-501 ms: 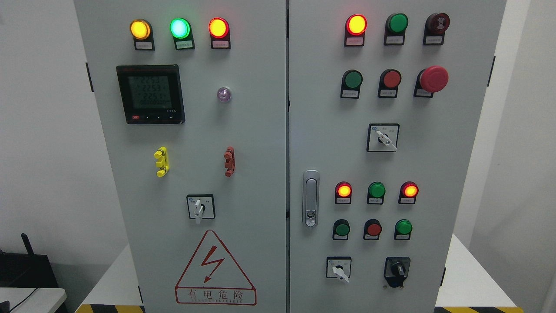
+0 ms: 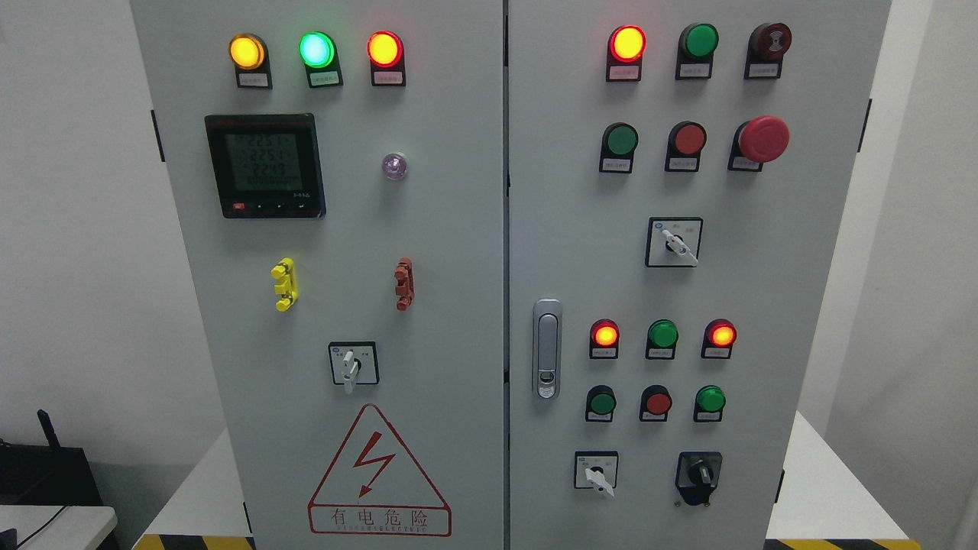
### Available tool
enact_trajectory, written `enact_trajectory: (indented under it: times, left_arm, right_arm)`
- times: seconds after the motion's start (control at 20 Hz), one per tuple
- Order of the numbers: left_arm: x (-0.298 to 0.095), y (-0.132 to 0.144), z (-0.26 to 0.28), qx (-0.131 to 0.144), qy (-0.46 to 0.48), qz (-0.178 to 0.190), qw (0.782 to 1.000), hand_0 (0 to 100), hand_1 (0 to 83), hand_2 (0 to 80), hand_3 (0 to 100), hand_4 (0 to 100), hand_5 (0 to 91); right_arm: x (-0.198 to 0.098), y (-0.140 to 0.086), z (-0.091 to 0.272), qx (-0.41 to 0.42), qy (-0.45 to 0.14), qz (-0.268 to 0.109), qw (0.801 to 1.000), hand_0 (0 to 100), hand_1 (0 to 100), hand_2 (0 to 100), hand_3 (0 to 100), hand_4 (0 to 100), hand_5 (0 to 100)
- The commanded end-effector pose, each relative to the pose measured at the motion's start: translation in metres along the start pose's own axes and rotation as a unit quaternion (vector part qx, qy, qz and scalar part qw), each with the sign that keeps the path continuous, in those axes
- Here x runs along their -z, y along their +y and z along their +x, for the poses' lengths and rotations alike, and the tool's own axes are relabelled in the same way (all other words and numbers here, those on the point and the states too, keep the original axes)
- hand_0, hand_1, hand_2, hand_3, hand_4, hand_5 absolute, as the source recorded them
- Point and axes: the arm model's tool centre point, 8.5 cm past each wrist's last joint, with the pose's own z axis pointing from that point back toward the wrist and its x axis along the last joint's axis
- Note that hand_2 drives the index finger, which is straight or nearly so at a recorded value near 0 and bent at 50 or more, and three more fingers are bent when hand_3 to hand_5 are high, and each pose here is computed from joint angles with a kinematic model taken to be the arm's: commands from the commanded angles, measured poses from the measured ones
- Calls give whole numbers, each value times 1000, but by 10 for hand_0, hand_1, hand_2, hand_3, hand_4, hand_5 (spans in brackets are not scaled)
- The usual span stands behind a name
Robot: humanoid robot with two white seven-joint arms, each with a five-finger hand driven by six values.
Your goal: Turn on light switch 1
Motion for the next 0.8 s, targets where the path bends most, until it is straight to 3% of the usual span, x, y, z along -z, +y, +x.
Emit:
enact_trajectory:
  times: [0.0,0.35,0.6,0.75]
  left_arm:
    - [0,9,15,1,-24,5,1000,340,0,0,0,0,0]
    - [-7,39,33,31,-80,49,995,337,0,0,0,0,0]
    - [-28,86,69,-34,-188,100,976,338,12,0,0,0,0]
    - [-55,120,96,-29,-256,141,956,342,31,0,0,0,0]
  right_arm:
    - [0,1,0,4,0,2,1000,120,389,0,0,0,0]
    - [0,0,0,4,0,1,1000,120,389,0,0,0,0]
    - [0,0,0,4,0,1,1000,120,389,0,0,0,0]
    - [0,1,0,4,0,2,1000,120,389,0,0,0,0]
